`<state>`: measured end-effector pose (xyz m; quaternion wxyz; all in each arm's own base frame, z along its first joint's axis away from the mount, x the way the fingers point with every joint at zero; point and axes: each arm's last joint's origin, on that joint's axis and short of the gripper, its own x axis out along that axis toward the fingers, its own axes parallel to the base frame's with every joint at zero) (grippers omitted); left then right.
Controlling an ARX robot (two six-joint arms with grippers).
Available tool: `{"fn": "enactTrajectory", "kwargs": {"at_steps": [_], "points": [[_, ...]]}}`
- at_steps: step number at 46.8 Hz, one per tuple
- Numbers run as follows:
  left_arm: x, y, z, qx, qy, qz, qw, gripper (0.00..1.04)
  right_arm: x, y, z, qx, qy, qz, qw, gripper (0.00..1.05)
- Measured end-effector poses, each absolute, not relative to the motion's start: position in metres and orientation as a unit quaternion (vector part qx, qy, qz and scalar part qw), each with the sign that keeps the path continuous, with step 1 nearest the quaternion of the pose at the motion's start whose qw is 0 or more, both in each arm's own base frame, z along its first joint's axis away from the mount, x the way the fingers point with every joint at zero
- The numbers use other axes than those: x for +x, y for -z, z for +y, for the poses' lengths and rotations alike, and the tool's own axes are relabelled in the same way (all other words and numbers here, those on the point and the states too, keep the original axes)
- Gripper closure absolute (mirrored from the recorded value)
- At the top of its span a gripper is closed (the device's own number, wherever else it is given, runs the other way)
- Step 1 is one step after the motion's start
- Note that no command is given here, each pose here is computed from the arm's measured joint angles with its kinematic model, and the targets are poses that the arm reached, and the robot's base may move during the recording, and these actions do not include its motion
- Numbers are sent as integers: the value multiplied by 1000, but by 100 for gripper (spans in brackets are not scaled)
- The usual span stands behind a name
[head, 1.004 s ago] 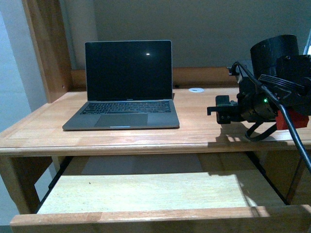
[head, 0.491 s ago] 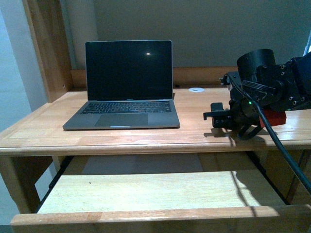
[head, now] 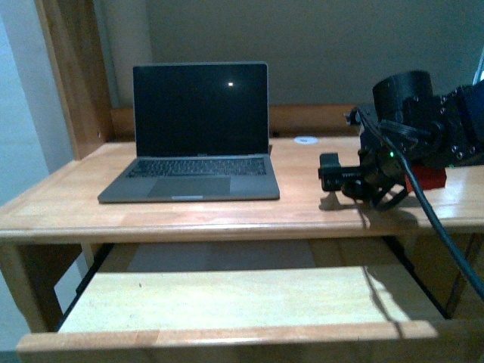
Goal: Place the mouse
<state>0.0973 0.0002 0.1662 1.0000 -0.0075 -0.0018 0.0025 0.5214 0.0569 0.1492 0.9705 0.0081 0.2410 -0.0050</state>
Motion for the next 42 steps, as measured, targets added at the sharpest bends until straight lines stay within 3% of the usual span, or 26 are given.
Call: {"fn": "enactTrajectory", "kwargs": {"at_steps": [10,13,16,20,42], "points": [[97,-166,0,-8,-2,-2,1000,7,481,-189,60,33,-31,203,978,7],[97,-166,0,-8,-2,-2,1000,7,478,-206,61,36,-32,153,987,9],[97,-166,0,-8,-2,-2,1000,7,471,-219,59,29,-12,60,998,18],[97,-166,0,-8,-3,-1,1000,7,435,-216,53,15,-12,5,1000,34],[97,-166,0,-8,-3,-2,1000,7,315,-188,20,5,1,-14,1000,98]]}}
